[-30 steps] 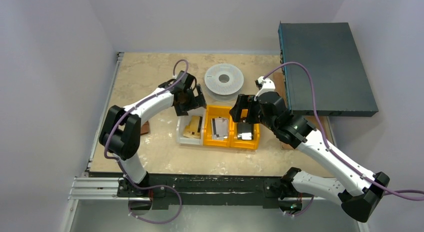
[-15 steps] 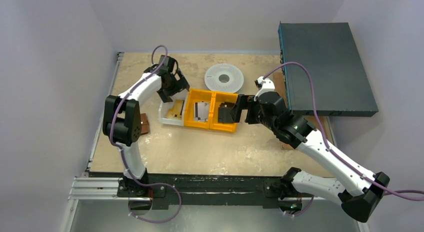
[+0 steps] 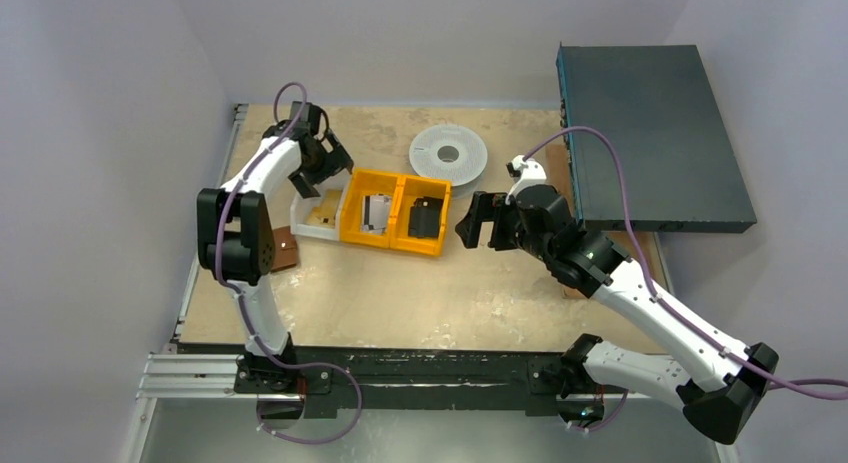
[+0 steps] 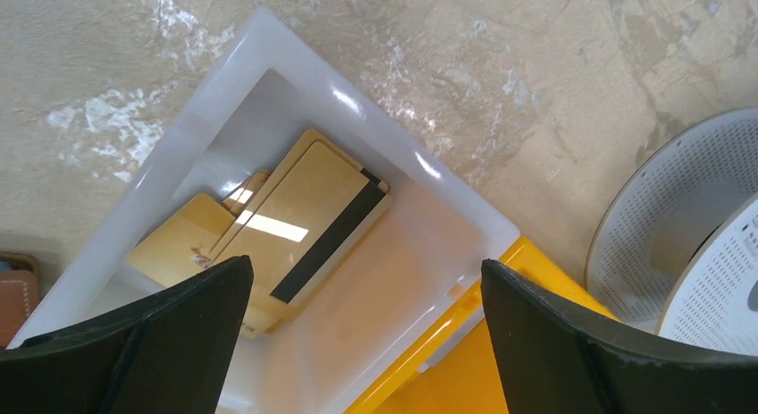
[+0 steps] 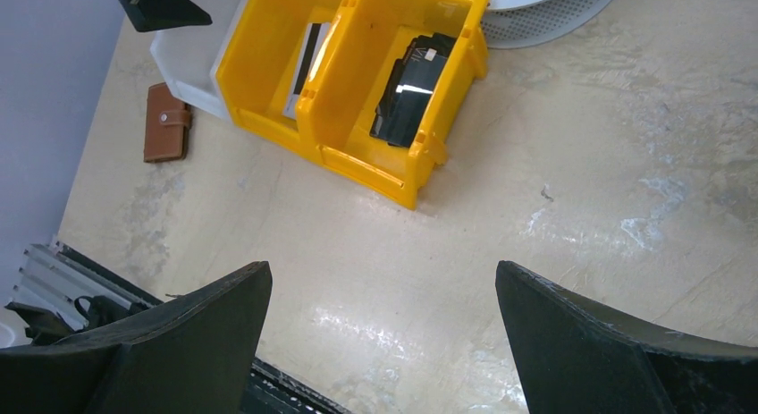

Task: Take the credit cards out of the card holder
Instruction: Move the storage box to the center of the board, then move the card holder to the center of the board.

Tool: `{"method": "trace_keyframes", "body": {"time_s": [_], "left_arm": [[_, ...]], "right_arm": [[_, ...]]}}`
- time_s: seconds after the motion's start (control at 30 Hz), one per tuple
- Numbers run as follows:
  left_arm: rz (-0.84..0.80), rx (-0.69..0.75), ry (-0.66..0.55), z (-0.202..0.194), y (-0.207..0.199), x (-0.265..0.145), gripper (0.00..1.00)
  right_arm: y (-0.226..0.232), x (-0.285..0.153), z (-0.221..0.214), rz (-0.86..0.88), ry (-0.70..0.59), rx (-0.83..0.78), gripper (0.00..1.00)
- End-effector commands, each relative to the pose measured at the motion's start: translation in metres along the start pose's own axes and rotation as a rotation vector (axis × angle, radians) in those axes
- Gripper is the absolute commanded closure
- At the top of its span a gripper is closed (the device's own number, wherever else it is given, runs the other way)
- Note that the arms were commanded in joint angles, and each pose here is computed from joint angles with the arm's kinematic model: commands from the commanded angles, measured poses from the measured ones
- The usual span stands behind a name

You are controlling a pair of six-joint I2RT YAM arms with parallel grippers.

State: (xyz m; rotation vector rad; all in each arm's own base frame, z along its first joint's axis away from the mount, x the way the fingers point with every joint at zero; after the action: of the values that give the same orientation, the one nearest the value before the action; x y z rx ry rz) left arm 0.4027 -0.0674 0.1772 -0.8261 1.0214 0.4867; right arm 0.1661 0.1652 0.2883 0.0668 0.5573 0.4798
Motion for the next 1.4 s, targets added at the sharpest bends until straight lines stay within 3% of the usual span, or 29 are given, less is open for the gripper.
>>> {"method": "trace_keyframes", "body": {"time_s": [0.0,0.2,0.5,0.6,0.8,1.37], "left_arm": [[-0.036,0.066,-0.068,0.002,0.009,-0.051,0.0],[0.067,0.001,-0.22,-0.008,0.055,-0.1,0.0],[0.242,-0.321,-0.267,-0.003,0.149,-0.081,0.03],[0.261,-0.372,-0.258,0.004,0.155,-0.07,0.13],[0.248,-0.409,-0.205,0.013,0.147,-0.049,0.41],[0.343,-0.51,-0.155,0.001,0.159,-0.013,0.64]], "right_arm": [[0.002,0.002,0.003,0.025,-0.024,-0.011,0.01],[0.003,0.004,0.001,0.049,-0.024,-0.037,0.01],[0.005,0.01,-0.013,0.128,0.012,-0.068,0.01],[0.005,0.012,-0.019,0.14,0.028,-0.071,0.01],[0.003,0.011,-0.022,0.132,0.023,-0.076,0.01],[0.0,0.015,-0.027,0.12,0.038,-0.098,0.01]]}}
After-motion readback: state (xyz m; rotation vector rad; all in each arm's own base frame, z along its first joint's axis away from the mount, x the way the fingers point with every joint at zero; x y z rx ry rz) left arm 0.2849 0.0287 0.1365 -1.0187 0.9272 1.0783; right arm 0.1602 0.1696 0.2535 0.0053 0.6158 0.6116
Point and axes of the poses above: each gripper's point midway between its finger pads, its own x axis out along the fingers, its own y axis along the line the jaws close on, z = x × y, the point moved 10 cm from there along -x, back along the fingers, and after that the axes turned 15 degrees about -x, right-handed, at the moved point
